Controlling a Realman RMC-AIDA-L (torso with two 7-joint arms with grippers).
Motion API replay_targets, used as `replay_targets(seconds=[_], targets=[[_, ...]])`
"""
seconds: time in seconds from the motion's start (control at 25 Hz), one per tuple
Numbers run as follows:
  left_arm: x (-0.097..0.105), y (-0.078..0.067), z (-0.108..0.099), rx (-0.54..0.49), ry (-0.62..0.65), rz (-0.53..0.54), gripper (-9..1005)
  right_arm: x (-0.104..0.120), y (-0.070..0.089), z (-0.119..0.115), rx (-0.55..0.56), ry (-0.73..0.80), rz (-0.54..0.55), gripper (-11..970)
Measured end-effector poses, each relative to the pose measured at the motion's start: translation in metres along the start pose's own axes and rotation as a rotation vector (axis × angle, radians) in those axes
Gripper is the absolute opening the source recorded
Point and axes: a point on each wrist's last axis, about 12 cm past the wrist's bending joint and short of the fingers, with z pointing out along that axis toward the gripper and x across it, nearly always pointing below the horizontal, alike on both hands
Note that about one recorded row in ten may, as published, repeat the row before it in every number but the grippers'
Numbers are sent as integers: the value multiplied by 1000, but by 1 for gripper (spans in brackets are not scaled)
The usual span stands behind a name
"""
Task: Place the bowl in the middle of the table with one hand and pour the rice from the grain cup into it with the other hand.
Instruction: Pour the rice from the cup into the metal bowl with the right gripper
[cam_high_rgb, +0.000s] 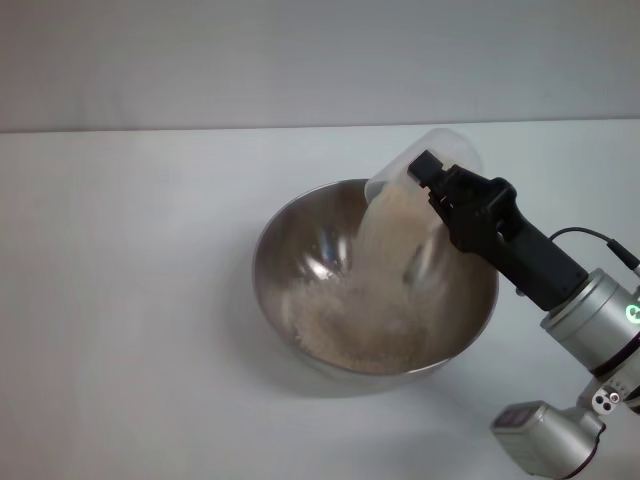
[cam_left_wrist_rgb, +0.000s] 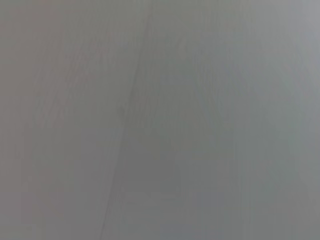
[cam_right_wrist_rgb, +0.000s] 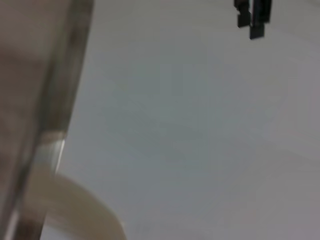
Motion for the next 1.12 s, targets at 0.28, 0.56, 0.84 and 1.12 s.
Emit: replay_targets(seconds=[0.28,0.56,0.84,1.12], targets=[[0,1,-2,-4,3,1,535,0,0,0,-3,-37,-78,10],[1,0,-4,-5,10,0,540,1,0,1,-1,-80,-222,10],[1,0,-4,-7,12,0,545,-3,-1,3,17,-100,-334,11],[1,0,-4,-6,13,0,549,-8,-4,5,33,18,-132,11]])
